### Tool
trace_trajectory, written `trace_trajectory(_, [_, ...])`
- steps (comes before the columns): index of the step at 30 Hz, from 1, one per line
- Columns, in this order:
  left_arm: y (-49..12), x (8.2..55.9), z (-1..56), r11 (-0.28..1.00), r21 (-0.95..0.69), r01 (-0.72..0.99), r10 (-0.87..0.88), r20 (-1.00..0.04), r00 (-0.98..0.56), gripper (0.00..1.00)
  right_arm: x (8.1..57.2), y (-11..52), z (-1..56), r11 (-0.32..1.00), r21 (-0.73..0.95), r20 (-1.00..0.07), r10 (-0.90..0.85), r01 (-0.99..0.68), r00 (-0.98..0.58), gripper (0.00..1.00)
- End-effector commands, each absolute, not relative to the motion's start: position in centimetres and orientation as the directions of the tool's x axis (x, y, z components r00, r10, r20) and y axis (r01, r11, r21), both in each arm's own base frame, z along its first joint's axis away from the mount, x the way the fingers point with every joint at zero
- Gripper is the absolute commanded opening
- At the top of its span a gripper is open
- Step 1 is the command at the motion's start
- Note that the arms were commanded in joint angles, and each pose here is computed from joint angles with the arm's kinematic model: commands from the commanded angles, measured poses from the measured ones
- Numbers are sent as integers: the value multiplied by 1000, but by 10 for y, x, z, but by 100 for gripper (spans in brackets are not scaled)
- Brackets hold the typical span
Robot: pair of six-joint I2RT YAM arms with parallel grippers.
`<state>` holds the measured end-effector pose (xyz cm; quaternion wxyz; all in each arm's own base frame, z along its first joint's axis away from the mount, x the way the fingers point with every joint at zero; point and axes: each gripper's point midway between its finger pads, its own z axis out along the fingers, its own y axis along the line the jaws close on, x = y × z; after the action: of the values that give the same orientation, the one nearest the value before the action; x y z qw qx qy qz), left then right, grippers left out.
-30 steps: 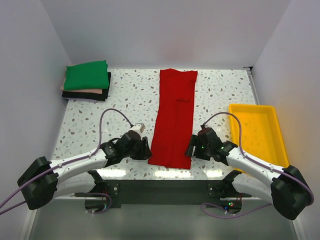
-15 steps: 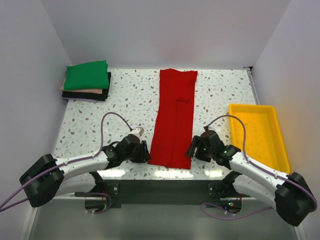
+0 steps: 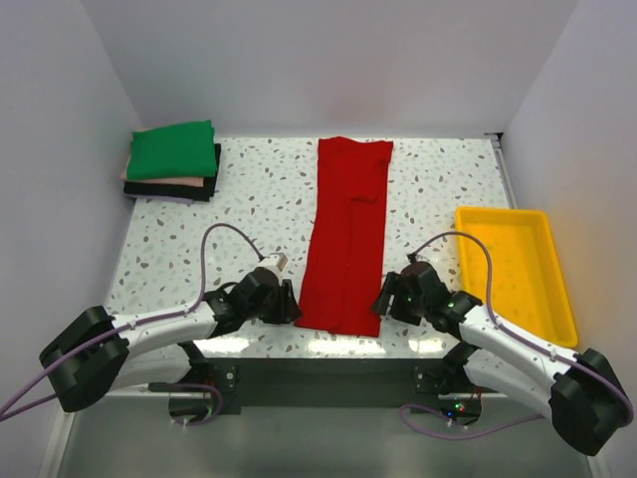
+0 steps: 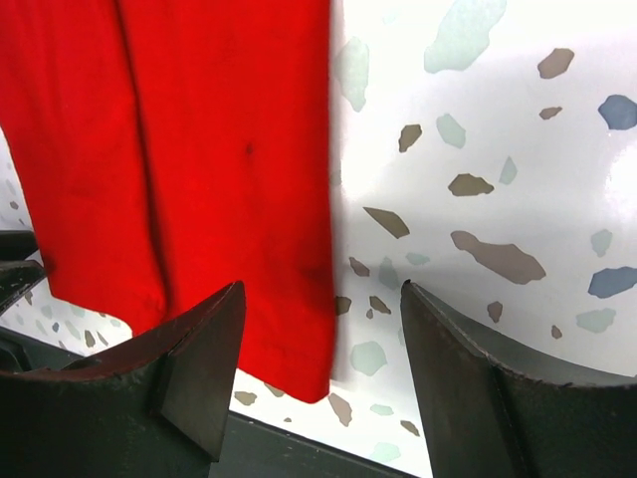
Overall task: Fold and stack the t-shirts
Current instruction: Fold the tshirt
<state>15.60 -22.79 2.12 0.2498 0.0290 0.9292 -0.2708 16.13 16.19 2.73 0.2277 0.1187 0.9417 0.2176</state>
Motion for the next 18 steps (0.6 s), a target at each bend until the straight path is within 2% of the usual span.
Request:
trace_trajectory(1, [-229,159,22,849,-494,186,-92,-486,-869,46,136,145,8,908,391,-319,287,150,-903,68])
trace_trajectory(18, [-228,158,20,854,-484,191,-80,-485,-871,46,121,140,8,899,398,-275,307,183,-911,68])
